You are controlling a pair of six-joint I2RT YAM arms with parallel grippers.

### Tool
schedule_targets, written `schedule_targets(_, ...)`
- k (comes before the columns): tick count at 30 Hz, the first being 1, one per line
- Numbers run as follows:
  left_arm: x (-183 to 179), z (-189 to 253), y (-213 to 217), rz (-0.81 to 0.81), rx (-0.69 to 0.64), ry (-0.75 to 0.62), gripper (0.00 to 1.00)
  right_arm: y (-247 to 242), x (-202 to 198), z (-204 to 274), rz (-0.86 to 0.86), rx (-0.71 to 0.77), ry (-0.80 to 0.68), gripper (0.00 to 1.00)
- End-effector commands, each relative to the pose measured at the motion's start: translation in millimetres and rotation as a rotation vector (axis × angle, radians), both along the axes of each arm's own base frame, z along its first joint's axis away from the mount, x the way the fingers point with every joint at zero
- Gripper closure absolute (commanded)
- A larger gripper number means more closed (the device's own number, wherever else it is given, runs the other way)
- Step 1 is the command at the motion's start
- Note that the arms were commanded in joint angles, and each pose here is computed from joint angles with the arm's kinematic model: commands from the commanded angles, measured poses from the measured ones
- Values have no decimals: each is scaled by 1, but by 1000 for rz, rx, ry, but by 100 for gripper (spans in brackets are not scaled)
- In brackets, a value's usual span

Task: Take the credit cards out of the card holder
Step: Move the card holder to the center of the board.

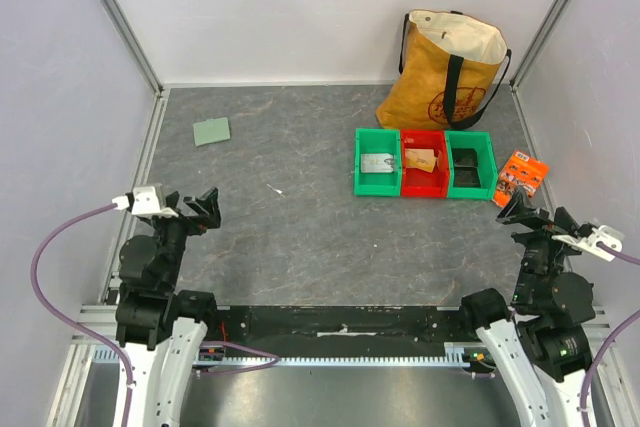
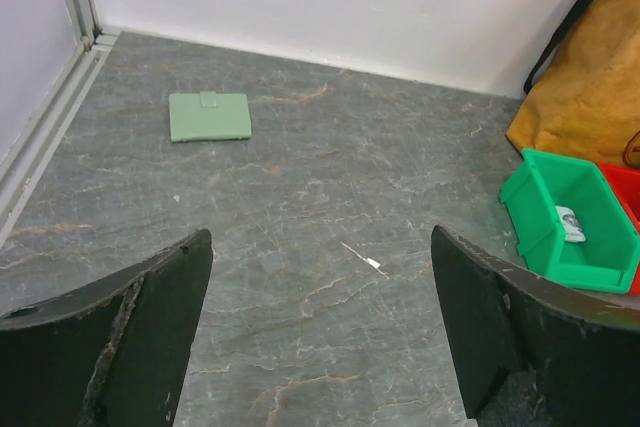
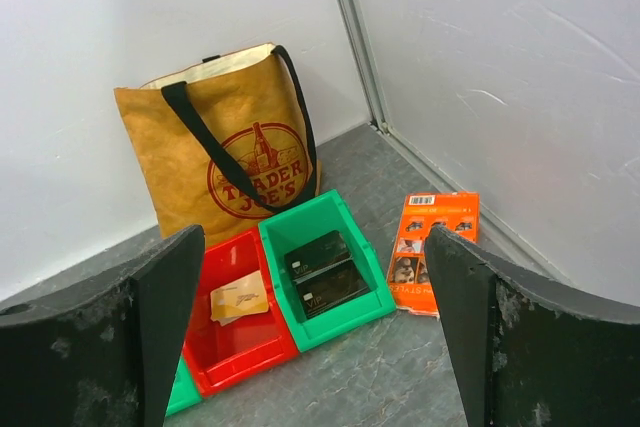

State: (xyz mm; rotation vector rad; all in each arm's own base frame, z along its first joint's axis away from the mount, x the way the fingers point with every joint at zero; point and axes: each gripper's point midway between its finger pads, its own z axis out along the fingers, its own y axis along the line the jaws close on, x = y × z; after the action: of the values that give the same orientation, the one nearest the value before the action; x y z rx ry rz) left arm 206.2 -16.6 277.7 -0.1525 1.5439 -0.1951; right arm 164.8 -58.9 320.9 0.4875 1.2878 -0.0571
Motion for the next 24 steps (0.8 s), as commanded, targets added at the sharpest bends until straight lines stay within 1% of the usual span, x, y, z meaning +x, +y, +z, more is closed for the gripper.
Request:
schedule_targets(1,10,1,-5,-11,-49,12,4,-5,-10,11,-11,45,-32,2)
schedule_targets(5,23,-8,-10,-25,-75,65,4,-3,-8,9,-5,49,-32,2)
schedule_targets(9,49,-16,-22,-66,-104,133,4,0,-6,8,12,43,-27,2)
schedule_targets(10,56,-17,-30,-100,-120,150,4,2,-5,7,23,34,-27,2)
schedule_targets(15,107,-25,-43,-119,-189,246,5,13,1,8,83,-9,-26,2)
schedule_targets(19,155,-45,-47,-114,-193,331,5,21,4,7,125,-38,-25,2)
schedule_targets(21,176,-48,-43,-98,-193,340,6,26,5,8,156,-57,-25,2)
schedule_targets(24,212,-52,-27,-74,-213,333,6,26,6,6,156,-62,-19,2)
